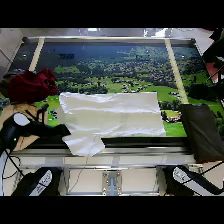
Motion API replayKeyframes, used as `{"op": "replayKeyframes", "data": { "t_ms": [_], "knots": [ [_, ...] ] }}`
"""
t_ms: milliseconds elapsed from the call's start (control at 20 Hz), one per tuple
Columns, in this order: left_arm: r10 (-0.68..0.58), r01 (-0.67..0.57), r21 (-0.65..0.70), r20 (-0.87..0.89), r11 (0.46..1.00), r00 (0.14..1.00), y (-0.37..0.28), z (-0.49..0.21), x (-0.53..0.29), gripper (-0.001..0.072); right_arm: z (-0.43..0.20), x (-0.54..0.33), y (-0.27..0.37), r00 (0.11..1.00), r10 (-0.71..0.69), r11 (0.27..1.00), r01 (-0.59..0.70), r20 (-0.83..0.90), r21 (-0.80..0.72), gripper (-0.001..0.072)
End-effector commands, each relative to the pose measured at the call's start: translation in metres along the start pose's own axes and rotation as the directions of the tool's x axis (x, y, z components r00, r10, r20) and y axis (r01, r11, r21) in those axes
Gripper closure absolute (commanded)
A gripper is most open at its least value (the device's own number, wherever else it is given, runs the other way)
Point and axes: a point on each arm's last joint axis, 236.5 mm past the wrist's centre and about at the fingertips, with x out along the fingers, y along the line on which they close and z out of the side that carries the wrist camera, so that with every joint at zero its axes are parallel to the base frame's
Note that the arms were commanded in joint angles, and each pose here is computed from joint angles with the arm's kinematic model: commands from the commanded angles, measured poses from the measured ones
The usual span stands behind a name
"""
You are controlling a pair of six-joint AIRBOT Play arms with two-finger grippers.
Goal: Fold the shirts.
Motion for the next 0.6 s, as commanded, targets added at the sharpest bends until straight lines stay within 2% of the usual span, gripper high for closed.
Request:
{"op": "replayKeyframes", "data": {
  "t_ms": [0,250,400,550],
  "knots": [
    [-0.026,0.014,-0.088,-0.129,0.996,0.991,0.005,-0.049,0.021,0.0078,0.01,-0.015,0.002,0.997,0.008,1.0,-0.009,0.071,0.014,0.0322],
    [-0.028,0.01,-0.116,-0.15,0.993,0.988,0.007,-0.049,0.028,0.0078,0.018,-0.016,0.011,0.993,0.048,0.999,-0.05,0.106,0.021,0.0322],
    [-0.086,0.072,-0.142,-0.094,0.987,0.992,-0.007,-0.033,0.041,0.008,0.017,-0.016,0.014,0.993,0.058,0.998,-0.061,0.104,0.021,0.0322],
    [-0.078,0.058,-0.117,-0.171,0.991,0.982,-0.012,-0.047,0.06,0.0122,0.016,-0.017,0.014,0.993,0.06,0.998,-0.062,0.1,0.02,0.0322]
  ]
}}
